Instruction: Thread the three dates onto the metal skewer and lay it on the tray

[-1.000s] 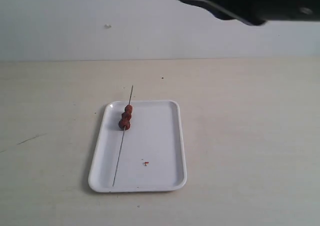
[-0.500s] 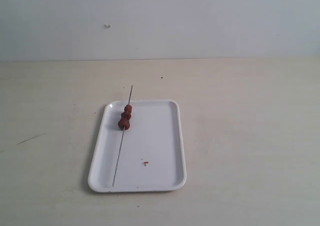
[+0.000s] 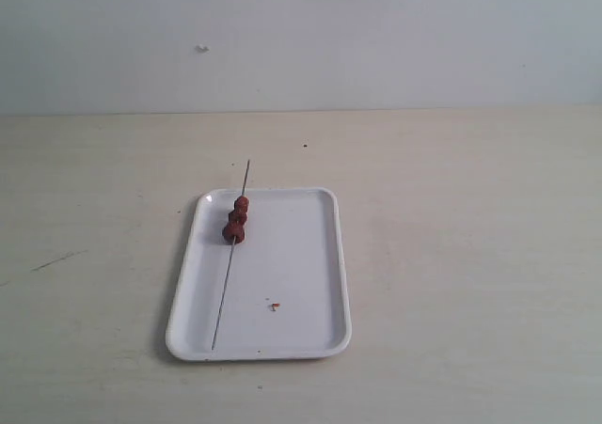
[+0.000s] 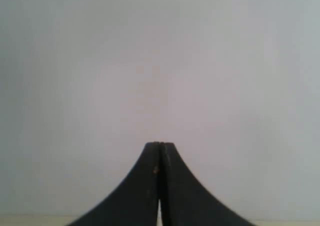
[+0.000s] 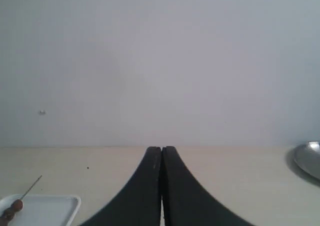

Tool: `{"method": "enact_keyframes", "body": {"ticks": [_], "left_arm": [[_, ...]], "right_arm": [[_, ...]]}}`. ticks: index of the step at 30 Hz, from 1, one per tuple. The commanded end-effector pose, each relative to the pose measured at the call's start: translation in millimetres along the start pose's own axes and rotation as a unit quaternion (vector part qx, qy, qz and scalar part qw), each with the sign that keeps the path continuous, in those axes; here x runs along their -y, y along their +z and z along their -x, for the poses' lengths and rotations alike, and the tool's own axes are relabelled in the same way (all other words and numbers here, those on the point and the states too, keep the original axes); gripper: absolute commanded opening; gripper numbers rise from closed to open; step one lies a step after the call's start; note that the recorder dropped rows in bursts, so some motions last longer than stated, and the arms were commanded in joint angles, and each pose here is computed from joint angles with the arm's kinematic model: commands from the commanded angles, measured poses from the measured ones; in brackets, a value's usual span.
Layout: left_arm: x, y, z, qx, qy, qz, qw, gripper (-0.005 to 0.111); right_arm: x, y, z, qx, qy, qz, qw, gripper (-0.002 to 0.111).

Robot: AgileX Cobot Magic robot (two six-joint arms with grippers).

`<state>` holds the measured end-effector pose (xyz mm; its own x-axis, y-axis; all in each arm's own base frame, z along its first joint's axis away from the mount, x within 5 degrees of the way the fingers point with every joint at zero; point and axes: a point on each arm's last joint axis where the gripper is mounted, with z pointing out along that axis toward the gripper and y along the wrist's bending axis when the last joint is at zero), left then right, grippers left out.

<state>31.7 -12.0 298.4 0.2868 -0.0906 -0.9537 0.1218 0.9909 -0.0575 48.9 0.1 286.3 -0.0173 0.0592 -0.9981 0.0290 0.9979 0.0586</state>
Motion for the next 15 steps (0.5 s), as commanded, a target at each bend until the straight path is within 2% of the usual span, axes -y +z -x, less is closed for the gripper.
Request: {"method": "enact_keyframes", "body": {"ticks": [1,7,15], "left_arm": [[-0.4,1,-1,-0.003,0.002,0.000,1.000,0.000],[-0.4,1,-1,-0.003,0.002,0.000,1.000,0.000],[-0.4,1,-1,-0.003,0.002,0.000,1.000,0.000]], "right_arm": [[4,9,-29,-0.016,-0.024,-0.013,0.999,0.000],[9,11,-63,-0.024,-0.026,-0.035,0.999,0.000],[13,8,-79,-0.022,-0.012,-0.065,0.998,0.000]]}}
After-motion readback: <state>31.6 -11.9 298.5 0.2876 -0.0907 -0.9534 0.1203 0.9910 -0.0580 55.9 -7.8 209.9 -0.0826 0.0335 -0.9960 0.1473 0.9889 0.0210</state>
